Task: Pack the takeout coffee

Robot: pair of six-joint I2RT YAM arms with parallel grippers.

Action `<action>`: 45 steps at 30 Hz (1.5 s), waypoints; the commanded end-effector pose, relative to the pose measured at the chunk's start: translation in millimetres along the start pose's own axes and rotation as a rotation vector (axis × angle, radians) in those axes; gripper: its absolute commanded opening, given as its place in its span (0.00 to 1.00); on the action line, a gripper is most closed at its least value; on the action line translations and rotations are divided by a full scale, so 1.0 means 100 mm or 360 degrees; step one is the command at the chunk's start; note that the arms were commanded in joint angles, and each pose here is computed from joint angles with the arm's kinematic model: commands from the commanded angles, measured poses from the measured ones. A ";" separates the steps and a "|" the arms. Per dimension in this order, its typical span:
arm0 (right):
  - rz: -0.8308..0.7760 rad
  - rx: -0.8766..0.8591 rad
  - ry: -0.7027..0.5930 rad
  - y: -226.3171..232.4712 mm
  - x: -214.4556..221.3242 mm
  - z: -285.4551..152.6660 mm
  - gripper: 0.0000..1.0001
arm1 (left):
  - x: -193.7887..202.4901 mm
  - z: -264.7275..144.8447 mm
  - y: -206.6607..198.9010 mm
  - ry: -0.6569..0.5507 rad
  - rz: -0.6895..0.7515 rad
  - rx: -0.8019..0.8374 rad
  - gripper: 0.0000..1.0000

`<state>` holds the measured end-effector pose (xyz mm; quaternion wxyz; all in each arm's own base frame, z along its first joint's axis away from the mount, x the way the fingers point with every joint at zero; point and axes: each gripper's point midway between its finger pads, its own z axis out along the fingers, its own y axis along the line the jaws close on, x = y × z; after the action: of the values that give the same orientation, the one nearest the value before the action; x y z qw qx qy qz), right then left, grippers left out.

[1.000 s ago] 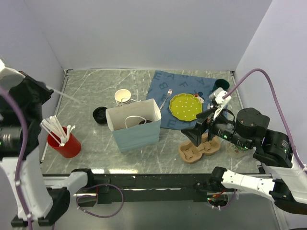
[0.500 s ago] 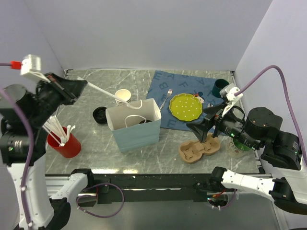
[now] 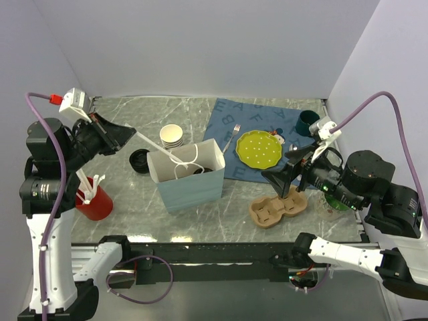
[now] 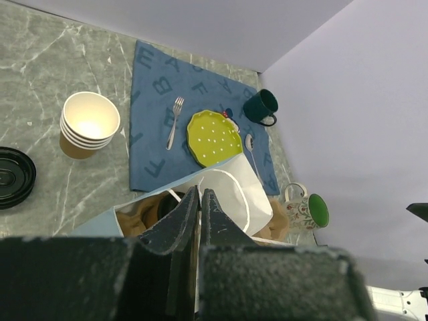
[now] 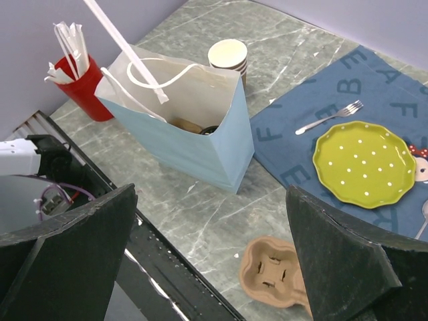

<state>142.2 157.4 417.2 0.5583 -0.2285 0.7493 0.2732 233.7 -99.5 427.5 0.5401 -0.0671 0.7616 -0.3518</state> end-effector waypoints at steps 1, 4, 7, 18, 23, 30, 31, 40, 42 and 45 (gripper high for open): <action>0.0052 0.0019 -0.0055 0.00 -0.10 0.01 1.00 | -0.03 -0.11 -0.07 -0.0033 0.0108 0.0027 0.01; 0.0067 -0.0011 -0.0053 0.04 -0.10 0.04 1.00 | -0.18 -0.16 -0.07 -0.0131 0.0138 -0.0034 0.01; 0.0081 -0.0030 -0.0056 0.07 -0.11 0.06 1.00 | -0.39 -0.22 -0.17 -0.0251 0.0184 -0.0030 0.01; 0.0083 -0.0049 -0.0052 0.11 -0.13 0.11 1.00 | -0.72 -0.35 -0.33 -0.0461 0.0285 -0.0019 0.01; 0.0076 -0.0061 -0.0041 0.13 -0.15 0.11 1.00 | -0.93 -0.55 -0.46 -0.0577 0.0363 -0.0061 0.01; 0.0083 -0.0061 -0.0029 0.13 -0.14 0.13 1.00 | -0.68 -0.74 -0.43 -0.0447 0.0379 -0.0121 0.01; 0.0082 -0.0060 -0.0025 0.13 -0.13 0.13 1.00 | -0.62 -0.75 -0.45 -0.0407 0.0378 -0.0096 0.01; 0.0107 -0.0057 -0.0002 0.14 -0.10 0.12 1.00 | -0.14 -0.55 -0.20 -0.0248 0.0193 -0.0056 0.01; 0.0117 -0.0057 0.0010 0.14 -0.09 0.12 1.00 | -0.07 -0.40 0.04 -0.0260 0.0129 -0.0140 0.01; 0.0129 -0.0056 0.0025 0.14 -0.06 0.13 1.00 | 0.09 -0.21 0.32 -0.0204 0.0015 -0.0231 0.01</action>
<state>144.1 177.5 411.1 0.5313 -0.2251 0.7619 0.2942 201.2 -75.2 412.1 0.5772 -0.0883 0.7619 -0.2802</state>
